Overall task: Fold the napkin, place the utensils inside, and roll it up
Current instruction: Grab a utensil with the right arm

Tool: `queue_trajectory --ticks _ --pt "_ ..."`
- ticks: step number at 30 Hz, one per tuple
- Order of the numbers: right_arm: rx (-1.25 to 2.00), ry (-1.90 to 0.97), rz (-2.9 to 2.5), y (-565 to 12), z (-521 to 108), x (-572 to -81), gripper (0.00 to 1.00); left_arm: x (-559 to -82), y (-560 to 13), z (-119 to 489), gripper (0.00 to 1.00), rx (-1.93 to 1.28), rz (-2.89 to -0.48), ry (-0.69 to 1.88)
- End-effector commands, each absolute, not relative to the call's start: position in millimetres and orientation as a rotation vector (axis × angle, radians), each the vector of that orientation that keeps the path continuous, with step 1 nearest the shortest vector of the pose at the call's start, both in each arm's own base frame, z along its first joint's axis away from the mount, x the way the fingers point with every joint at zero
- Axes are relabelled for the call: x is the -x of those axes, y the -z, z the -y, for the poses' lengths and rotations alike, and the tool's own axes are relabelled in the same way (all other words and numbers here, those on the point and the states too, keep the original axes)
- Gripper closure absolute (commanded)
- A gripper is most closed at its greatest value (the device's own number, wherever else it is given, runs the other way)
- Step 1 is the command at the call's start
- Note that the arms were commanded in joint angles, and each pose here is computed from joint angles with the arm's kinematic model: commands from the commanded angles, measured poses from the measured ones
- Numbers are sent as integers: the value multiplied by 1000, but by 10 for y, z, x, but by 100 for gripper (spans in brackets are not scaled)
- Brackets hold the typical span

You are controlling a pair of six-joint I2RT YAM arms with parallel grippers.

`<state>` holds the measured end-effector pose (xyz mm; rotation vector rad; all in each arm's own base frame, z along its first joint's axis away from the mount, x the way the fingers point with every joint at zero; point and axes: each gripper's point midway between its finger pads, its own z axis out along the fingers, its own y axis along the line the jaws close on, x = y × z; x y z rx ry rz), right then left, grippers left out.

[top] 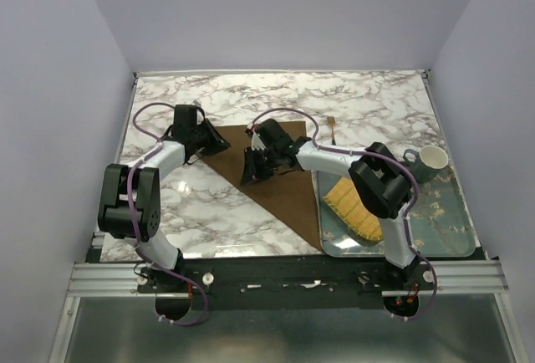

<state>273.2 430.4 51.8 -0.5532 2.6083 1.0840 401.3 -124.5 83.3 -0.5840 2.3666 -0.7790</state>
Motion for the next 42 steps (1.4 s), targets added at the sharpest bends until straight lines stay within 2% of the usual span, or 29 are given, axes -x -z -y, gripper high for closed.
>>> queue_trajectory --ticks 1,7,14,17,22,29,35,37,40,42 --pt "533 -1076 -2642 -435 -4140 -2558 76 -3742 -520 1292 75 680 -2414 818" --pt "488 -968 -2711 -129 -3733 -2283 75 -3735 -291 1103 75 707 -2466 699" --pt "493 -992 -2654 -458 -3562 -2068 72 -3791 -459 839 75 669 -2445 541" --pt "453 -953 -2666 -482 -3331 -1930 64 -3819 -553 806 75 656 -2426 523" --pt "429 -896 -2715 -293 -3037 -1699 62 -3873 -345 759 75 734 -2464 591" --pt "413 -866 -2766 -23 -3053 -1686 62 -3996 -207 278 74 887 -2426 533" --pt "503 -951 -2735 -212 -3260 -1503 62 -4110 -240 -3 75 956 -2395 513" --pt "472 -960 -2697 -358 -3239 -1518 62 -4157 -274 -81 74 964 -2379 502" --pt "423 -902 -2673 -420 -3110 -1550 55 -4206 -318 -126 75 963 -2371 501" --pt "409 -861 -2699 -333 -3026 -1518 54 -4242 -379 -131 75 951 -2357 505"
